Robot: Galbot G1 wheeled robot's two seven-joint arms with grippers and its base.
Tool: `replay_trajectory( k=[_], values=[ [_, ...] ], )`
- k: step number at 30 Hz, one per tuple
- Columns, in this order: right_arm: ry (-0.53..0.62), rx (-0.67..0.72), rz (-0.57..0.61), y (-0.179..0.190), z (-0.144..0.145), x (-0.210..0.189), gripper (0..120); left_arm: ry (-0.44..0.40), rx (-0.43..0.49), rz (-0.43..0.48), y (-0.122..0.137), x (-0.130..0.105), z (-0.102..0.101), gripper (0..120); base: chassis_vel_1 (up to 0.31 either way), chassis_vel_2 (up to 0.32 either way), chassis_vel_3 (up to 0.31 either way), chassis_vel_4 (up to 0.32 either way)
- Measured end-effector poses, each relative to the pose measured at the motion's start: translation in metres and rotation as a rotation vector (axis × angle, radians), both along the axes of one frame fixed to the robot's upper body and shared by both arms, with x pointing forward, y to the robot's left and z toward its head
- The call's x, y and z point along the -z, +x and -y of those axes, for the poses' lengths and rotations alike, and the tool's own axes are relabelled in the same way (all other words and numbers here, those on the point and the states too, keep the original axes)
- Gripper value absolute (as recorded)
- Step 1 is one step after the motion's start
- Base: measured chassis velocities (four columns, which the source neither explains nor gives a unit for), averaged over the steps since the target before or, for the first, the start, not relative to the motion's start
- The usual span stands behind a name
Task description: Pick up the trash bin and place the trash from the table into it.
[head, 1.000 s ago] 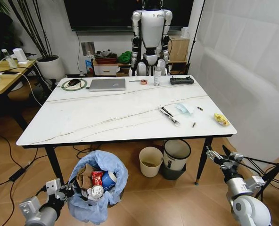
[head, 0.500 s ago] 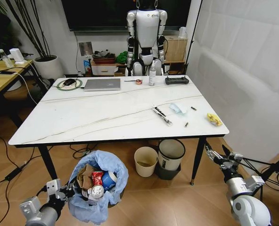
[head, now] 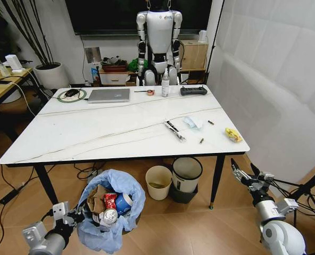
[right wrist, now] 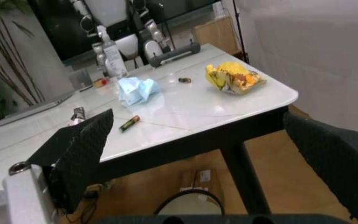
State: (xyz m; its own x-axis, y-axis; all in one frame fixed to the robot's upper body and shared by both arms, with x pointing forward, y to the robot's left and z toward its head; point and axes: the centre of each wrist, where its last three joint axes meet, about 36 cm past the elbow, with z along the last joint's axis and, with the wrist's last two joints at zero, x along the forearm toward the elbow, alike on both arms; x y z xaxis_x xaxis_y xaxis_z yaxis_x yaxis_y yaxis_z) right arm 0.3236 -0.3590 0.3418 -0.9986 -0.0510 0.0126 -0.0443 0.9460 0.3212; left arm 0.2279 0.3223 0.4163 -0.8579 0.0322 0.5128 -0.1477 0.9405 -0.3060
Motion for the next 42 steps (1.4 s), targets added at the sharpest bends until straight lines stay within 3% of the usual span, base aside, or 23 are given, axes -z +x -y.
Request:
replay_trajectory(
  k=[14,24,34,42],
  values=[
    [-0.008,-0.01,0.007,0.001,-0.001,0.003,100,0.0,-0.002,-0.001,0.0,0.001,0.0,0,-0.07,-0.072,0.067,0.074],
    [-0.087,-0.064,0.064,0.02,-0.006,-0.001,100,0.002,-0.006,-0.003,-0.004,-0.002,0.0,0,-0.033,-0.025,0.024,0.021],
    [-0.228,-0.098,0.026,0.082,-0.042,-0.051,100,0.024,-0.005,0.015,-0.012,-0.017,0.001,0,0.0,0.0,0.0,0.0],
    [-0.277,-0.186,-0.052,0.142,-0.038,-0.067,100,0.026,-0.005,0.025,-0.015,-0.024,0.006,0,0.0,0.0,0.0,0.0]
  ],
)
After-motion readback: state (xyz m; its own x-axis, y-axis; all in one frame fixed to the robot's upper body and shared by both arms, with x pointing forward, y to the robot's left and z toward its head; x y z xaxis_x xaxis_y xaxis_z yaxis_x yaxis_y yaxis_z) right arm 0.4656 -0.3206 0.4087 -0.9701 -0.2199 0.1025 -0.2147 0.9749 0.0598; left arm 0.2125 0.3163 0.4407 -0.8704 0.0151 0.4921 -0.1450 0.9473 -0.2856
